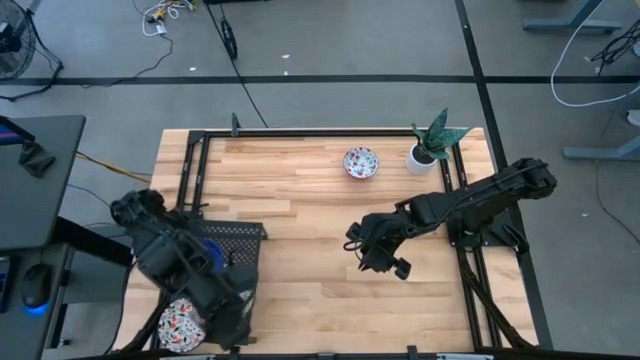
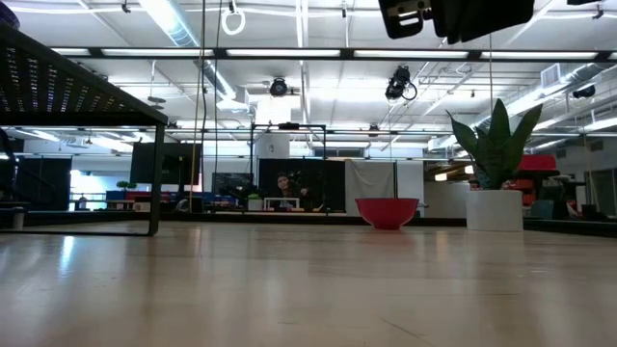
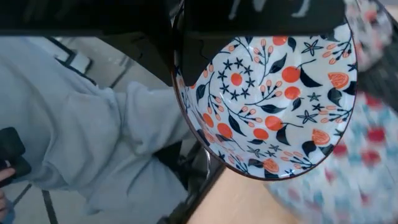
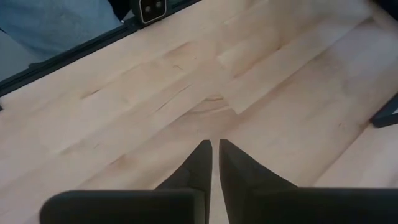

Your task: Pick & Place Mini bowls

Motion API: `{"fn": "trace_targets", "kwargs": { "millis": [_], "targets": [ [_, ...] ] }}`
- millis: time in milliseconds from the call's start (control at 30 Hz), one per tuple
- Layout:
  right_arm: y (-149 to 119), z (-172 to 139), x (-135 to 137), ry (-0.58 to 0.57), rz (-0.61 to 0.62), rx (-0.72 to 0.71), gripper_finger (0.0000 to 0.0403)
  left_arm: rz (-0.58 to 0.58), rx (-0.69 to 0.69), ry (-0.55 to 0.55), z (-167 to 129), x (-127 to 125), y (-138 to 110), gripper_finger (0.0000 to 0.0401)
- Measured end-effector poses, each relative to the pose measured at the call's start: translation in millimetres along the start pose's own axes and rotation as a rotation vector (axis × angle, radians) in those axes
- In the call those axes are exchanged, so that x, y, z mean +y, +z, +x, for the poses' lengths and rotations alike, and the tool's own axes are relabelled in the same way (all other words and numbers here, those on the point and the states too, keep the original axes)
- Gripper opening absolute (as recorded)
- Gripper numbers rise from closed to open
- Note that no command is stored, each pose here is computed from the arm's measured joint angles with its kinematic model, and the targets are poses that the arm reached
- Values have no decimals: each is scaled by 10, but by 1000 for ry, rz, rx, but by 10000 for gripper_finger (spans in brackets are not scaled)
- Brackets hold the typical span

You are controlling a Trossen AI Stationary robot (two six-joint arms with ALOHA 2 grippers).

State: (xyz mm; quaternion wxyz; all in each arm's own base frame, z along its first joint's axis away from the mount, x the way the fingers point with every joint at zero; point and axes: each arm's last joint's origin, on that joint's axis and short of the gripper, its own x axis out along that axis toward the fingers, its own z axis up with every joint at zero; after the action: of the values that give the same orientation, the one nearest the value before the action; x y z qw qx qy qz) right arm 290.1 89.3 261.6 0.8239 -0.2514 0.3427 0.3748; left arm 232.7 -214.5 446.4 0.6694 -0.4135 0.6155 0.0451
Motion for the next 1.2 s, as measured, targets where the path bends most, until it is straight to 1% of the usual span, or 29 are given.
{"fn": "trace_targets", "kwargs": {
  "millis": [333, 400, 500, 600, 700, 933, 1067, 1200],
  "targets": [
    [7, -14, -56, -29, -20, -29, 31, -186, 112, 34, 73, -12, -382, 13],
    [11, -13, -58, -31, -28, -33, 31, -202, 131, 64, 139, -1, -465, 13],
    [22, -14, -60, -24, -36, -51, 31, -227, 195, 144, 290, 40, -584, 13],
    [31, -15, -64, -22, -51, -65, 31, -230, 235, 216, 425, 90, -701, 13],
    [39, -16, -68, -23, -68, -75, 31, -218, 244, 252, 496, 123, -785, 13],
    [64, -20, -92, -44, -93, -102, 31, -198, 235, 275, 554, 158, -800, 13],
    [65, -24, -106, -52, -103, -109, 31, -176, 239, 251, 472, 181, -727, 13],
    [69, -25, -104, -41, -104, -120, 31, -143, 190, 226, 443, 178, -616, 13]
  ]
}}
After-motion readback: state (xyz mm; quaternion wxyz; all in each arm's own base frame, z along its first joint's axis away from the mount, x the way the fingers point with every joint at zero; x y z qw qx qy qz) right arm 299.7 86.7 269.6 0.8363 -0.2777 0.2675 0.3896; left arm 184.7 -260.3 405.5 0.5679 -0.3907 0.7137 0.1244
